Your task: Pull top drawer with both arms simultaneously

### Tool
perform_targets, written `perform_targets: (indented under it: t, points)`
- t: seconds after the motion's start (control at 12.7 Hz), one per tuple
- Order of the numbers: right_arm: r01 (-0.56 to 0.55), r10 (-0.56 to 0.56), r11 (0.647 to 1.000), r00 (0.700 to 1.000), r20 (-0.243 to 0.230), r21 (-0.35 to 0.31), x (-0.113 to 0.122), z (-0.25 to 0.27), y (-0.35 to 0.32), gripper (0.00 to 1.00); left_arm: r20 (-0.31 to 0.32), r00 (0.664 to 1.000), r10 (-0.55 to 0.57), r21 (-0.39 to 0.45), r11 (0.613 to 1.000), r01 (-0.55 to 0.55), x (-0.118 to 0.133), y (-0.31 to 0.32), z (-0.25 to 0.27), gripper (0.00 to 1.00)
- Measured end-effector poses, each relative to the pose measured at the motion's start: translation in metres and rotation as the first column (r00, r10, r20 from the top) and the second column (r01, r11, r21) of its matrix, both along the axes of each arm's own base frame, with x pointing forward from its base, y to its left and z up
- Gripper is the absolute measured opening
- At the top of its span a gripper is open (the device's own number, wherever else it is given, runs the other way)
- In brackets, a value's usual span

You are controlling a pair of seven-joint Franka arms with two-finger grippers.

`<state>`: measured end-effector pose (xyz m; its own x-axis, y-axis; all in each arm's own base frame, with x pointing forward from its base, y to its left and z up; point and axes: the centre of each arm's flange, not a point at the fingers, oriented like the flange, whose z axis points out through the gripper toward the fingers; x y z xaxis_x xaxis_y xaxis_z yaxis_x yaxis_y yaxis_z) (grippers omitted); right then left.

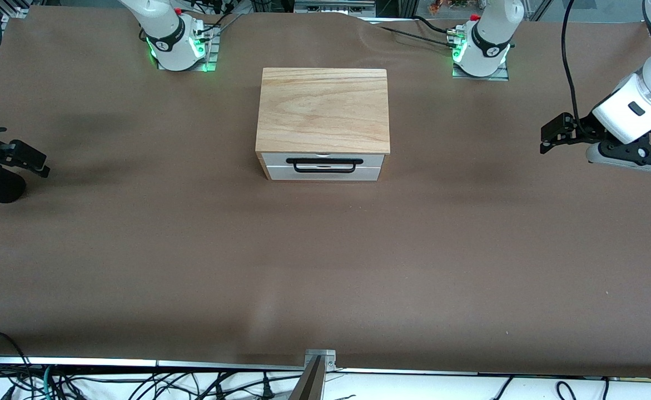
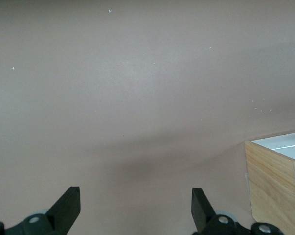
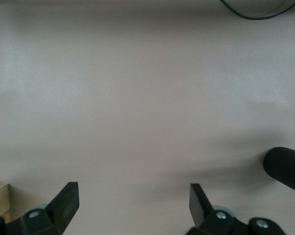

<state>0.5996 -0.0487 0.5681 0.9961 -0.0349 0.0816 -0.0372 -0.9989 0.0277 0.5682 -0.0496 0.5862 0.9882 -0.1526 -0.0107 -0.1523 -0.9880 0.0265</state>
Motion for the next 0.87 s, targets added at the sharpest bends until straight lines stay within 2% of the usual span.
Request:
perform_targets:
  t: [0.87]
  points:
    - [0.000,0.000,1.000,1.000,-0.011,0.000,0.0006,-0.0033,0.0004,1.00,0.000,1.000,0.005,0.000,1.000,-0.005,0.0002,0.0029,0.0000,1.00]
